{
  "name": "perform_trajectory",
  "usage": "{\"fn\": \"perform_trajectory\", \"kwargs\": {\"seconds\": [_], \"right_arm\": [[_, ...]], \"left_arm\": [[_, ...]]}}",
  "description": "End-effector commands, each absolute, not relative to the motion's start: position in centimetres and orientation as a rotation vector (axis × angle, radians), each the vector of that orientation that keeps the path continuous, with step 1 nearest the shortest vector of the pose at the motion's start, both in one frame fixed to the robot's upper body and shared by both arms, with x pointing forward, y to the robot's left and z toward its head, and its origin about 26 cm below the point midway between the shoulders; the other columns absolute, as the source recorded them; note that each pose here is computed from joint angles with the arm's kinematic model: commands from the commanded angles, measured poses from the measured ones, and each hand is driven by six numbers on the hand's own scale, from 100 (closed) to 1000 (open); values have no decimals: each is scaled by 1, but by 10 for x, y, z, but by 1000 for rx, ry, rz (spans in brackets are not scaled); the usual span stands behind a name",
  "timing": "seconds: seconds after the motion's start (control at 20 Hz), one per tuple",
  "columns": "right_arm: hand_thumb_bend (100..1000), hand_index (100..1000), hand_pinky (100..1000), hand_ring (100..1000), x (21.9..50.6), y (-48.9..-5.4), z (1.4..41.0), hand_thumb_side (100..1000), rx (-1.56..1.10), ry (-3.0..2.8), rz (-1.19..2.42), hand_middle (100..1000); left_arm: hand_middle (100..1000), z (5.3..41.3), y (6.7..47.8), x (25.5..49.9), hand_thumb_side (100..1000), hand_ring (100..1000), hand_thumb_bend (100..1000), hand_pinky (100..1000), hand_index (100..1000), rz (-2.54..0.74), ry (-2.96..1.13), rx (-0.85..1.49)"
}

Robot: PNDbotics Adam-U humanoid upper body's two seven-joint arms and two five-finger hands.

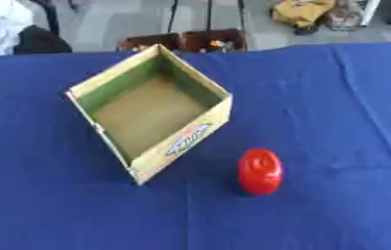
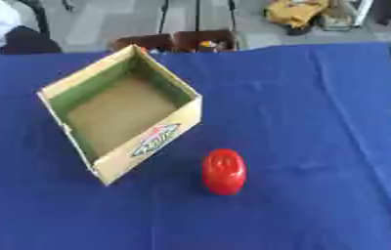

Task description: Pick up objects on the table and place them in the box.

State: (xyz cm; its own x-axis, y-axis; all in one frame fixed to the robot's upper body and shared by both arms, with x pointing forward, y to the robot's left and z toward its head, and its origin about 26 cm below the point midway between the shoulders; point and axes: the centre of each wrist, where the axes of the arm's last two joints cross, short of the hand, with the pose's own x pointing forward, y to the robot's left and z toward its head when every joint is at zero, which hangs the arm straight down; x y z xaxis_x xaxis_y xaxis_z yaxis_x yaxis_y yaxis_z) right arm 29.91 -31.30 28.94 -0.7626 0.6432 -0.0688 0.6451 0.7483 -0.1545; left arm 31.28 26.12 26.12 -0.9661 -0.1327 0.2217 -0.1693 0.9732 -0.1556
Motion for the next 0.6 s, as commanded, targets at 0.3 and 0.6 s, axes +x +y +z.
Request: {"fn": "perform_trajectory", "kwargs": {"seconds": [0.3, 0.6], "right_arm": [[100, 818, 678, 722, 294, -310, 306, 748, 1096, 2886, -340, 707], [190, 847, 685, 740, 294, -298, 326, 889, 1320, 2847, -657, 747]], "left_arm": [[821, 271, 267, 309, 1000, 836, 100, 644, 893, 230, -2949, 256], [821, 271, 266, 309, 1000, 836, 100, 644, 893, 222, -2945, 255]]}}
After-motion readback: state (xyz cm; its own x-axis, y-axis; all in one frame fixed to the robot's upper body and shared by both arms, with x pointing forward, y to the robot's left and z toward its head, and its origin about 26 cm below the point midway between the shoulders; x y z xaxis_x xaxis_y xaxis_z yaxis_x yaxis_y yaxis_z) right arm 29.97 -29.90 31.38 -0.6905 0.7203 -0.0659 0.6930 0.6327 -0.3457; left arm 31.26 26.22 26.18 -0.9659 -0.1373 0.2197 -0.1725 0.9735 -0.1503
